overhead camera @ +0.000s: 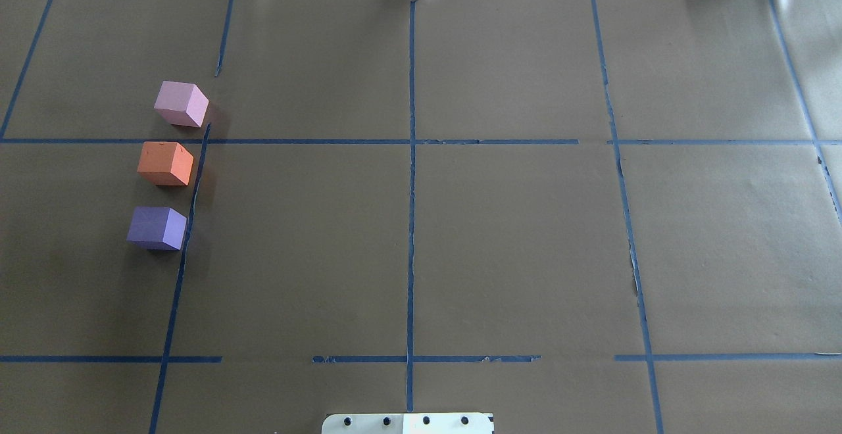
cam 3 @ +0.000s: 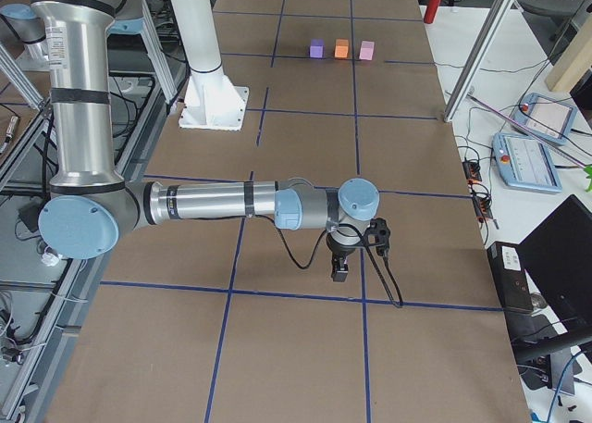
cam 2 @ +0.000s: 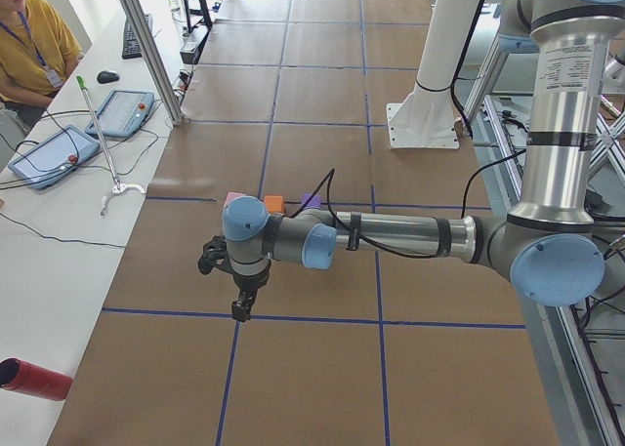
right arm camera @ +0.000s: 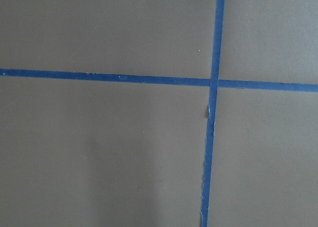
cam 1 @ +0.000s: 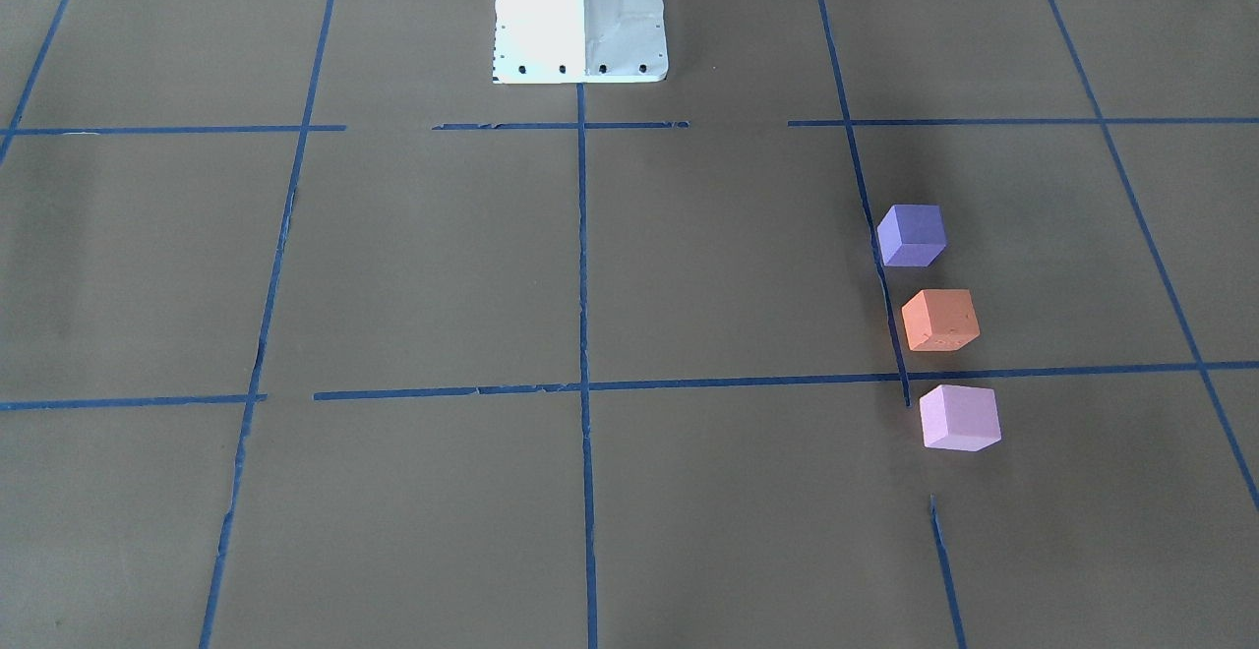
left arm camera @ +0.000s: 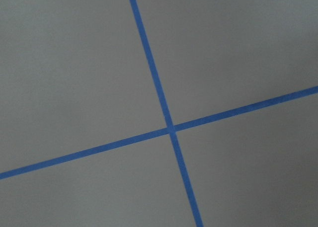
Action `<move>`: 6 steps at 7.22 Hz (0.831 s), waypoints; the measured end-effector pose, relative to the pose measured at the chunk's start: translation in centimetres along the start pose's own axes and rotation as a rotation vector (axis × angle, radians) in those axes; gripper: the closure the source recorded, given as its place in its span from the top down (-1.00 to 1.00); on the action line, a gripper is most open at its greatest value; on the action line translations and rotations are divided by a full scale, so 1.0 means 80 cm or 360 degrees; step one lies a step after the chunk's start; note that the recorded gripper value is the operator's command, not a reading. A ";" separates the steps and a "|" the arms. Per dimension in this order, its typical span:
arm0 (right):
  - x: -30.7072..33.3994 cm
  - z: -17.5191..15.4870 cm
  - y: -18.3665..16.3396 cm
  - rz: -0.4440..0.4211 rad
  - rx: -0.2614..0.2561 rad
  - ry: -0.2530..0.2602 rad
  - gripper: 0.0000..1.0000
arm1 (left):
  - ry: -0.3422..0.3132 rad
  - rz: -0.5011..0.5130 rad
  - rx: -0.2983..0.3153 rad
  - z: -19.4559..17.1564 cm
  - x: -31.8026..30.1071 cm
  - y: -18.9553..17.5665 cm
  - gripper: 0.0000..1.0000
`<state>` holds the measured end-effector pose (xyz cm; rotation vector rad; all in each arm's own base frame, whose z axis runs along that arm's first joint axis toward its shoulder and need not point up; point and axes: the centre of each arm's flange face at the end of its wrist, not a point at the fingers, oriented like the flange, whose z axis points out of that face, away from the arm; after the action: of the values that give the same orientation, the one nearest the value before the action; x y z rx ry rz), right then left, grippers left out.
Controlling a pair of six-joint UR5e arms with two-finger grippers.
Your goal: Arrange blocks in a line
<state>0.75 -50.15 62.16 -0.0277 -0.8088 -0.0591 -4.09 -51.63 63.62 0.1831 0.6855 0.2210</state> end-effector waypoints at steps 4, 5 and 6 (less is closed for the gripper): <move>0.000 0.000 0.000 0.0000 0.0000 0.0000 1.00 | 0.0000 -0.0003 -0.0002 0.000 -0.003 0.001 1.00; 0.000 0.000 0.000 0.0000 0.0000 0.0000 1.00 | 0.0000 -0.0009 -0.0008 0.001 -0.004 0.002 1.00; 0.000 0.000 0.000 0.0000 0.0000 0.0000 1.00 | -0.0001 -0.0012 -0.0010 0.001 -0.004 0.002 1.00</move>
<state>0.75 -50.14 62.15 -0.0275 -0.8089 -0.0591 -4.28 -51.59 63.89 0.1744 0.6849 0.2157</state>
